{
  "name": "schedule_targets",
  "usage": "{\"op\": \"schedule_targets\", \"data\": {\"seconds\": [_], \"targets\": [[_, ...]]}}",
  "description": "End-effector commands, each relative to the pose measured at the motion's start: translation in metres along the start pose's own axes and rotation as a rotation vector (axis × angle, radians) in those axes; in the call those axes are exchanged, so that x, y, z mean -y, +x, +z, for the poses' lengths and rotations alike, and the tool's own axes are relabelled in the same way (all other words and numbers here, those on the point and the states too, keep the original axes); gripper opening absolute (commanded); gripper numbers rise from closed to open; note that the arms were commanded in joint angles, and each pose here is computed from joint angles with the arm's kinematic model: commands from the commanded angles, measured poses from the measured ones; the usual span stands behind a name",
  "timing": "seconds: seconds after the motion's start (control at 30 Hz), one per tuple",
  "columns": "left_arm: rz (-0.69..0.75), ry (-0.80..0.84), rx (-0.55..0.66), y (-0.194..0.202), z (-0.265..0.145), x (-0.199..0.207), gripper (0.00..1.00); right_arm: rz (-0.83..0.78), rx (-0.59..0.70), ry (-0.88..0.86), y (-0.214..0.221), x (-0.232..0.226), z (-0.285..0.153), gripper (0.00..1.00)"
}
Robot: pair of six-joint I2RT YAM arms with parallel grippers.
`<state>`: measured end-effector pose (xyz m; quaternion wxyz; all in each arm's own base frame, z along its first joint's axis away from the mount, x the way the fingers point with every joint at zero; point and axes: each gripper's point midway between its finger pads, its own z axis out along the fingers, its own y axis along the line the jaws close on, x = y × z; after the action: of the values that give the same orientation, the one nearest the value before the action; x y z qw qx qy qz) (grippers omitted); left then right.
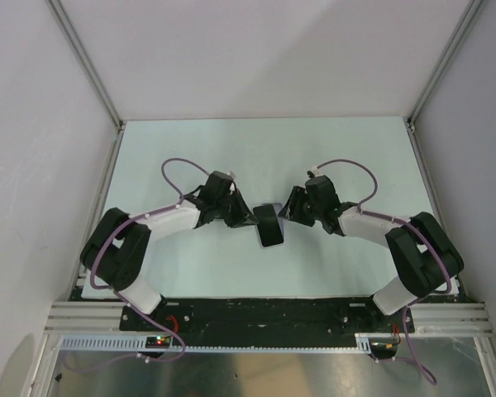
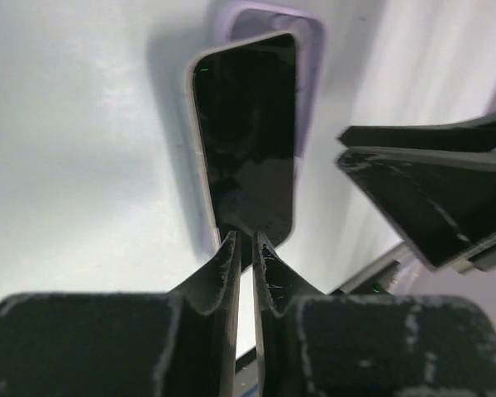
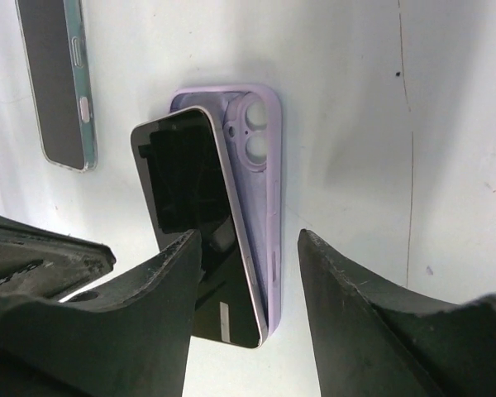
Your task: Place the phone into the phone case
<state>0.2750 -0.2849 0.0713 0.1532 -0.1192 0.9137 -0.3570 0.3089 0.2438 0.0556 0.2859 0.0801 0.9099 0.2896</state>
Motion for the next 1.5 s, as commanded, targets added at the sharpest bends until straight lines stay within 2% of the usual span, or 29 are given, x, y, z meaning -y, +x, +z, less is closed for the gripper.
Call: {"op": "schedule_targets", "data": {"seconds": [0.0, 0.17, 0.47, 0.67, 0.97, 1.2, 1.47], "targets": [[0.073, -0.196, 0.007, -0.005, 0.001, -0.037, 0.13, -0.052, 0.012, -0.032, -0.013, -0.011, 0.004, 0.56], [0.096, -0.25, 0.03, -0.011, -0.003, -0.046, 0.18, -0.052, 0.002, -0.034, -0.014, -0.011, 0.009, 0.55], [0.109, -0.232, 0.01, -0.014, 0.008, -0.034, 0.27, -0.047, -0.009, -0.027, -0.017, -0.012, 0.02, 0.51], [0.109, -0.24, 0.004, -0.019, 0.018, -0.033, 0.21, -0.045, -0.008, -0.017, -0.021, -0.014, 0.025, 0.41], [0.102, -0.259, -0.005, -0.022, 0.03, -0.037, 0.15, -0.037, 0.007, 0.014, -0.026, -0.01, 0.028, 0.35], [0.106, -0.252, -0.008, -0.028, 0.038, -0.032, 0.14, -0.007, 0.039, 0.088, -0.033, 0.003, 0.029, 0.19], [0.111, -0.232, -0.018, -0.032, 0.046, -0.023, 0.15, 0.0, 0.04, 0.098, -0.036, 0.007, 0.031, 0.16]]}}
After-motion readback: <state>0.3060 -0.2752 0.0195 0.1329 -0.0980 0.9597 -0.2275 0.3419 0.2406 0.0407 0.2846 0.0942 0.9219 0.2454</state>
